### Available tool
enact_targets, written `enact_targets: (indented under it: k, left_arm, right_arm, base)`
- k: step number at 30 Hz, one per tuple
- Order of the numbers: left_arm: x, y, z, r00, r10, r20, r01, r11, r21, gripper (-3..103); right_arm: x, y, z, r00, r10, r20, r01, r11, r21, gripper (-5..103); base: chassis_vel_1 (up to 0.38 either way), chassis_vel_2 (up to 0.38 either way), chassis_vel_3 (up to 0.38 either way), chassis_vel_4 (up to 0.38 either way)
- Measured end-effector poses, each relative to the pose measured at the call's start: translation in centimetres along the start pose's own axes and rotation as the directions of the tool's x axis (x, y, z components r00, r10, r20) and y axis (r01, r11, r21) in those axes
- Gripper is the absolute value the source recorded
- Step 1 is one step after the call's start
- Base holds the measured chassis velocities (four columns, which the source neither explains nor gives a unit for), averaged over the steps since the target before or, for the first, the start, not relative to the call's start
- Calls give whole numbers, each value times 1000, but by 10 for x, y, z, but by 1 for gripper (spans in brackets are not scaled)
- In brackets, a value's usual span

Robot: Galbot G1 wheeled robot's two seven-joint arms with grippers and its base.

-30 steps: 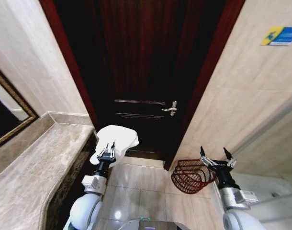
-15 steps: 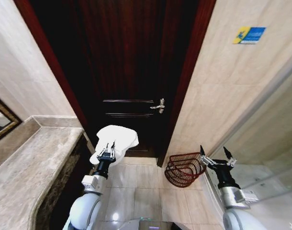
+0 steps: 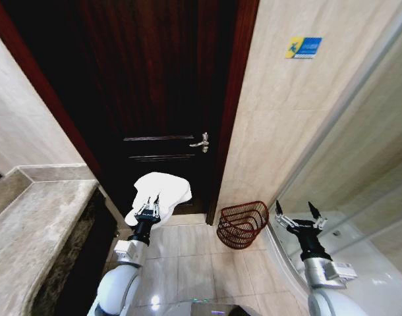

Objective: Discard the used towel into the hamper.

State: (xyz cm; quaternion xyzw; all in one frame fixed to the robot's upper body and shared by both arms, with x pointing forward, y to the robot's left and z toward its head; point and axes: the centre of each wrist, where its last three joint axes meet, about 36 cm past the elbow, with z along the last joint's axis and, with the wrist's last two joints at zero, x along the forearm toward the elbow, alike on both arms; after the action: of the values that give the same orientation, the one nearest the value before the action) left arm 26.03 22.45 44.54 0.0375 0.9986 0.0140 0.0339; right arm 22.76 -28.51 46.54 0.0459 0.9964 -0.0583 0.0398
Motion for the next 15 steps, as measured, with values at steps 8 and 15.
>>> enact_targets:
  k: [8, 15]
  left_arm:
    - [-1, 2, -1, 1000, -8, 4, 8, 1000, 3, 10]
    - [-2, 0, 1, 1000, -7, 1, 7, 1000, 6, 10]
  right_arm:
    - [-2, 0, 0, 1000, -5, 2, 5, 1000, 2, 100]
    - [-3, 0, 6, 1000, -4, 1, 4, 1000, -3, 100]
  base:
    - [-41, -112, -61, 12]
    - [-55, -101, -37, 8]
